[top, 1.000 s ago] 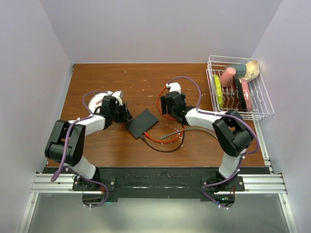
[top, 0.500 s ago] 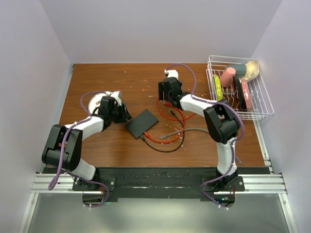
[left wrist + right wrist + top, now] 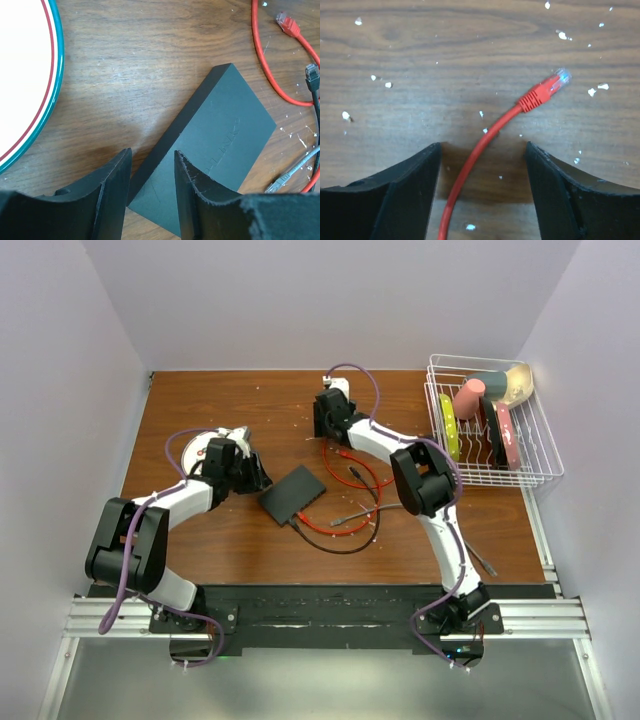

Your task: Insert the plug into the switch port

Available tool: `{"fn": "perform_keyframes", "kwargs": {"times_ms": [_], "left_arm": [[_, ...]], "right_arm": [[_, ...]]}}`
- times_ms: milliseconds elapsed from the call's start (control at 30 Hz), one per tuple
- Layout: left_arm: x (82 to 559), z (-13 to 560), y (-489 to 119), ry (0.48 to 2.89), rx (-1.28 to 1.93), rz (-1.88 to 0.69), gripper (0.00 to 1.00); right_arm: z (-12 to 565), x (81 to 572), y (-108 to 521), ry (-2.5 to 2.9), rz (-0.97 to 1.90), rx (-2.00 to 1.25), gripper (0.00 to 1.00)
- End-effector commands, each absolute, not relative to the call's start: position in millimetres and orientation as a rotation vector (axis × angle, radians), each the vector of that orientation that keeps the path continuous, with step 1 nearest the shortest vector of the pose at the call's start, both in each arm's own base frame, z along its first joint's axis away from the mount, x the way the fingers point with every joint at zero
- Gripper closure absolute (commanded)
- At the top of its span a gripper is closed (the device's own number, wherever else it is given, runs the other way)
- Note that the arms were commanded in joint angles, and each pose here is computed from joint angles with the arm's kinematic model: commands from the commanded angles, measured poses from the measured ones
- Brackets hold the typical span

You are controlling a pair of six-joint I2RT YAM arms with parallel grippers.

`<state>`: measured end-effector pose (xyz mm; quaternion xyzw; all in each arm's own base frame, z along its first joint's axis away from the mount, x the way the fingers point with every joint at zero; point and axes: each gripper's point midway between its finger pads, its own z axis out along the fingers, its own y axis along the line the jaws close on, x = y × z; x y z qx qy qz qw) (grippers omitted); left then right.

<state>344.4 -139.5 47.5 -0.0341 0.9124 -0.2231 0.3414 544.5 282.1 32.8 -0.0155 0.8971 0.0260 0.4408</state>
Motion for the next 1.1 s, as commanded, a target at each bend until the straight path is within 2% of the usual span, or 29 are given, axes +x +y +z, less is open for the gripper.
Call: {"fn": "perform_keyframes", "kwargs": {"times_ms": [0, 133, 167, 233, 267, 367, 500, 533, 600, 633, 733, 767, 833, 867, 967, 1067], "left_arm": [[346, 54, -142, 2.344, -0.081, -0.612, 0.55], [345, 53, -142, 2.347, -0.078, -0.610, 0.55], [346, 53, -142, 2.347, -0.077, -0.608, 0.55], [345, 53, -142, 2.347, -0.075, -0.607, 0.55], [345, 54, -142, 2.345, -0.075, -0.607, 0.55], [345, 55, -142, 2.344, -0.073, -0.607, 0.55], [346, 57, -142, 2.340, -0.070, -0.607, 0.56], [346, 58, -142, 2.340, -0.070, -0.607, 0.56], [345, 60, -142, 2.337, -0.071, -0.608, 0.56], [346, 62, -142, 2.331, -0.070, -0.609, 0.56], [346, 66, -142, 2.321, -0.064, -0.614, 0.56], [346, 70, -143, 2.309, -0.060, -0.619, 0.56], [346, 76, -144, 2.291, -0.053, -0.629, 0.56], [346, 77, -144, 2.288, -0.051, -0.631, 0.56], [346, 86, -147, 2.258, -0.040, -0.654, 0.56], [345, 96, -151, 2.222, -0.022, -0.693, 0.55]], "right_arm": [[18, 542, 284, 2.303, -0.046, -0.055, 0.35], [-6, 534, 285, 2.373, -0.077, -0.082, 0.67], [-9, 532, 284, 2.382, -0.077, -0.085, 0.81], [-11, 529, 285, 2.399, -0.063, -0.100, 0.97], [-10, 527, 287, 2.403, -0.052, -0.115, 1.00], [-4, 523, 284, 2.399, -0.043, -0.150, 1.00], [35, 519, 288, 2.311, 0.054, -0.207, 1.00], [69, 519, 290, 2.255, 0.088, -0.211, 1.00], [86, 511, 292, 2.224, 0.137, -0.262, 1.00], [117, 507, 291, 2.180, 0.164, -0.268, 1.00], [139, 487, 289, 2.147, 0.229, -0.332, 1.00], [172, 479, 286, 2.084, 0.262, -0.326, 1.00], [173, 462, 278, 2.060, 0.285, -0.347, 1.00], [202, 454, 273, 2.001, 0.310, -0.337, 1.00], [214, 428, 266, 1.971, 0.360, -0.388, 1.00], [200, 401, 266, 1.994, 0.423, -0.474, 1.00]]}}
